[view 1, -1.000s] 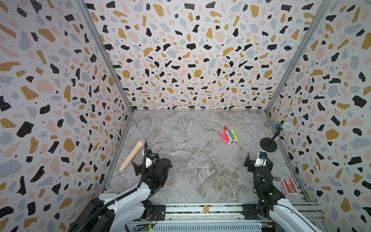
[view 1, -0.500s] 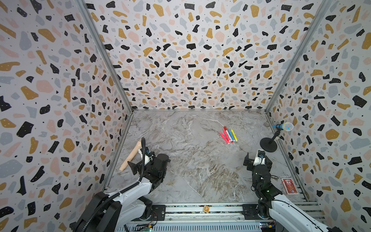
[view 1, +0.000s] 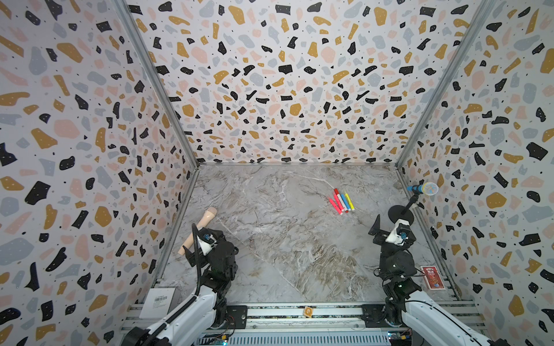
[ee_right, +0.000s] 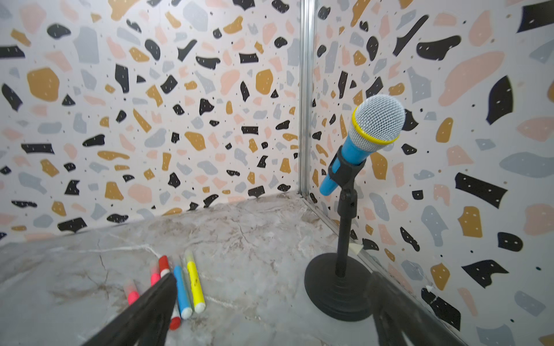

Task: Insert pens into pen caps
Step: Reset both arms

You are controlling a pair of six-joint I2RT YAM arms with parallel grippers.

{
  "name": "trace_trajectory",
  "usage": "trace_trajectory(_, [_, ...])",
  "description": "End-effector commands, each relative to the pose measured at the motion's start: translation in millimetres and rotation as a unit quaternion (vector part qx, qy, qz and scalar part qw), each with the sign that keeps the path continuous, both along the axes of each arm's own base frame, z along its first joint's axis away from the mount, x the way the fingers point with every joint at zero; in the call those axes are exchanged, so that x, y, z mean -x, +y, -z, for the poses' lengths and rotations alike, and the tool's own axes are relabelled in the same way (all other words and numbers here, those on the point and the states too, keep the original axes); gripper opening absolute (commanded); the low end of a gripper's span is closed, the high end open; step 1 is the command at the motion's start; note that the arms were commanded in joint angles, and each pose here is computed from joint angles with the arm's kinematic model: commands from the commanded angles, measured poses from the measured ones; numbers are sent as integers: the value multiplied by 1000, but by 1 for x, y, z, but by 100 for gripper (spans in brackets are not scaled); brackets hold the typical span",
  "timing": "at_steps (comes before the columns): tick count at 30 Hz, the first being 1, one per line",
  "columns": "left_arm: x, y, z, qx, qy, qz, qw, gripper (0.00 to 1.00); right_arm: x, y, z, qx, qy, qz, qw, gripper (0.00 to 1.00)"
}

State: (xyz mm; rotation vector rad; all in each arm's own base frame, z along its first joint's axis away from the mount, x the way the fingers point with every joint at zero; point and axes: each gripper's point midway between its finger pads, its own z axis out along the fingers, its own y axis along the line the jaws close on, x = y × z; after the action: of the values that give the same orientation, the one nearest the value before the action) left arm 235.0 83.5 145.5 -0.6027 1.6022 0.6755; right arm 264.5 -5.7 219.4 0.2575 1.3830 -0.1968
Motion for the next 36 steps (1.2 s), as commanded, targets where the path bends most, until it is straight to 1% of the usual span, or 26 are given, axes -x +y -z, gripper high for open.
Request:
trace_trajectory(1, [-7,-6,-9,5,-29,37,999,99,21,-14,53,2,12,6,1000,99])
trace_trajectory(6, [0,-3,-14,14,-75,40,996,99,19,-30,57,-33,6,21,999,99])
trace_trajectory(9, [11,3,-15,25,-120,36,992,99,19,-28,57,-32,7,16,999,99])
trace_trajectory(14, [19,4,-14,31,-155,48,986,99,18,-31,58,-34,7,21,999,99])
trace_trajectory(16, [18,4,-15,31,-156,52,986,99,17,-30,56,-30,6,18,999,100])
trace_trajectory(21, [13,1,-16,28,-154,66,985,99,12,-15,47,-1,-3,-24,1000,100])
trace_trajectory(26, [2,-5,-18,21,-139,88,986,99,7,-7,43,13,-6,-44,999,99])
trace_trajectory(30, [-5,-4,-19,21,-138,92,986,99,1,-6,40,20,-9,-42,999,99])
trace_trajectory(33, [-21,-13,-21,18,-123,126,984,99,1,-4,38,32,-15,-45,998,100])
trace_trajectory(34, [-25,-16,-21,16,-120,135,983,99,-3,-3,41,33,-8,-43,998,100])
trace_trajectory(36, [-29,-17,-23,14,-120,138,983,99,-8,-1,43,39,-1,-46,998,99])
